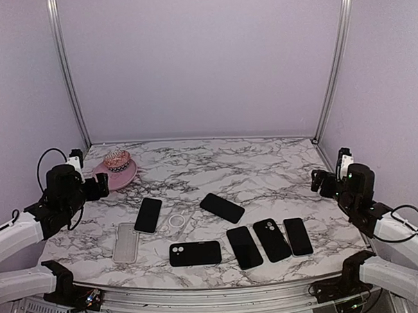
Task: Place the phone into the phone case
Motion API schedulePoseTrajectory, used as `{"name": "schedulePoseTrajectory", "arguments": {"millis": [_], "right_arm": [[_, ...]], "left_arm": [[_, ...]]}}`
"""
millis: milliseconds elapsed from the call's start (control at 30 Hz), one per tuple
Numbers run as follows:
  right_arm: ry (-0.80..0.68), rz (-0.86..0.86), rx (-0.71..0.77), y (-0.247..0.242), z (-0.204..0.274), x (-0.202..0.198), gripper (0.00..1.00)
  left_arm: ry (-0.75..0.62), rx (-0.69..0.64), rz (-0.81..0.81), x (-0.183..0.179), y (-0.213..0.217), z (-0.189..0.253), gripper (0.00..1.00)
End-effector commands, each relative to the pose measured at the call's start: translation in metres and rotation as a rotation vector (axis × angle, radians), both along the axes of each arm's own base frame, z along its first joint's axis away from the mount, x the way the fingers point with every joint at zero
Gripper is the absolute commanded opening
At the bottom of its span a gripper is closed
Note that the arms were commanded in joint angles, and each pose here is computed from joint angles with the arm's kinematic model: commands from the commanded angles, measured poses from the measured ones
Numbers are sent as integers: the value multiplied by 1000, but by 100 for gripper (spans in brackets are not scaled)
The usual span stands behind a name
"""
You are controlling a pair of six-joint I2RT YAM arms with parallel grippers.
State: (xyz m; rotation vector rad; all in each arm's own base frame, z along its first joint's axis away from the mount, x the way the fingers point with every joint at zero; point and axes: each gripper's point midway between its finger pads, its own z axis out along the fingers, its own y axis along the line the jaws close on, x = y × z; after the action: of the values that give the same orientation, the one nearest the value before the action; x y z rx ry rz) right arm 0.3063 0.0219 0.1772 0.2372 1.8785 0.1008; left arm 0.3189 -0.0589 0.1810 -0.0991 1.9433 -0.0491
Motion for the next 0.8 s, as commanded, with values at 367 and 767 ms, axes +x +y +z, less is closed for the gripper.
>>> {"name": "schedulePoseTrajectory", "arguments": {"millis": [367, 767], "right_arm": [[-236, 615, 312, 108, 98, -15, 99], [999, 140, -96, 75, -99, -73, 97]], "left_arm": [[-96, -201, -519, 18, -118, 71, 99], [150, -136, -601, 30, -177, 30, 99]]}}
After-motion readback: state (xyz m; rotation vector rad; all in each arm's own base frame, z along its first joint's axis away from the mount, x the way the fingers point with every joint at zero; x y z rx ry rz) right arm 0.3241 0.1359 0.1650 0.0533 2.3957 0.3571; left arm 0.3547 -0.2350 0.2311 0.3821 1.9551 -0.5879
